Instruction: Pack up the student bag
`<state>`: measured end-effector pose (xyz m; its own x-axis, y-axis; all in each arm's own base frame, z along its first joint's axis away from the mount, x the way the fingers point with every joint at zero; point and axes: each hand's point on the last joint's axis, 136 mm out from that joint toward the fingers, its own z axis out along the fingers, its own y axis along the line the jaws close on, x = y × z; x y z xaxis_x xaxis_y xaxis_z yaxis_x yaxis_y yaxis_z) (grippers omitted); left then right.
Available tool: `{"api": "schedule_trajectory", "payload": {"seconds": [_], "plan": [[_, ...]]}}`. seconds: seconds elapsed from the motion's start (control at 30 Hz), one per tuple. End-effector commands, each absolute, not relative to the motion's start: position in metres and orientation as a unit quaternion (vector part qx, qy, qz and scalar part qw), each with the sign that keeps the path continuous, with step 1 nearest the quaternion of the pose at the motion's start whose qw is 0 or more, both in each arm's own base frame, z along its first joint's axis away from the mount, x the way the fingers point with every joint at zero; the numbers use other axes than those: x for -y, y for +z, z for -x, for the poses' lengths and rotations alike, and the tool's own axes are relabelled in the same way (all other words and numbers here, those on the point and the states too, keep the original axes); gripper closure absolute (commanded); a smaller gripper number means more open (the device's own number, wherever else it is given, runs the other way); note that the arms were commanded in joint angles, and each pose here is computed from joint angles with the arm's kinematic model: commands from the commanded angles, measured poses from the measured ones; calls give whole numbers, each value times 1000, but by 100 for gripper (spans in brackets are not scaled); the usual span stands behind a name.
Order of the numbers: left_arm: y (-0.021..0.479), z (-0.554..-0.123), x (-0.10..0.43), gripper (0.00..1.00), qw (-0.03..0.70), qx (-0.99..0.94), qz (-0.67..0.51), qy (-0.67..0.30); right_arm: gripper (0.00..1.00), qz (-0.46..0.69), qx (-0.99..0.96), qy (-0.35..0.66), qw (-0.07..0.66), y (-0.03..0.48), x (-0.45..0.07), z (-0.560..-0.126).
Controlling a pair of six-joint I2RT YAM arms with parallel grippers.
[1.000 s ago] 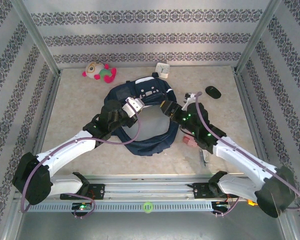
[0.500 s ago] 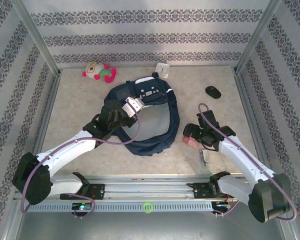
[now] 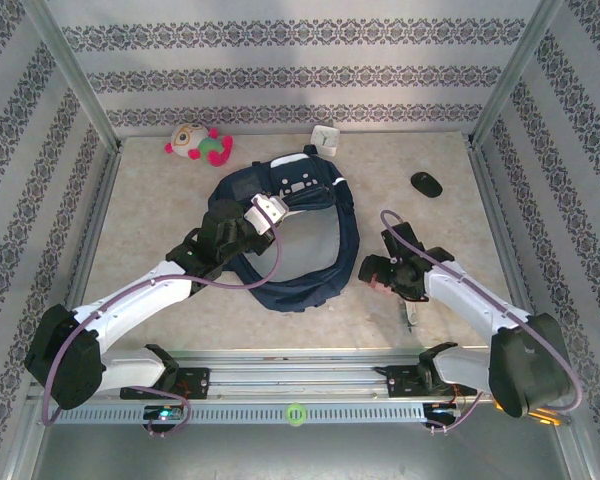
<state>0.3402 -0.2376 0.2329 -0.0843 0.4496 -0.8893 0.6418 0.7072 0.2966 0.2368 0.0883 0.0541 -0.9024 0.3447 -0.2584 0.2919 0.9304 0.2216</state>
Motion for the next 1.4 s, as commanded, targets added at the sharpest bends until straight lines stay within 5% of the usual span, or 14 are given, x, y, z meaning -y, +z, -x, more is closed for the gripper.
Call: {"api": "schedule_trajectory", "payload": {"seconds": [0.0, 0.57, 0.93, 1.37], "plan": [[251, -351, 230, 100, 586, -727, -352, -67, 2, -133, -969, 117, 171, 66, -105, -257], [248, -351, 228, 100, 580, -730, -356, -63, 3, -97, -985, 36, 141, 53, -95, -267], [253, -349, 227, 100, 584, -728, -354, -65, 25, -92, -987, 9, 129, 43, -88, -266], [281, -346, 228, 100, 603, -717, -339, -86, 32, -65, -948, 145, 275, 153, -146, -289]]}}
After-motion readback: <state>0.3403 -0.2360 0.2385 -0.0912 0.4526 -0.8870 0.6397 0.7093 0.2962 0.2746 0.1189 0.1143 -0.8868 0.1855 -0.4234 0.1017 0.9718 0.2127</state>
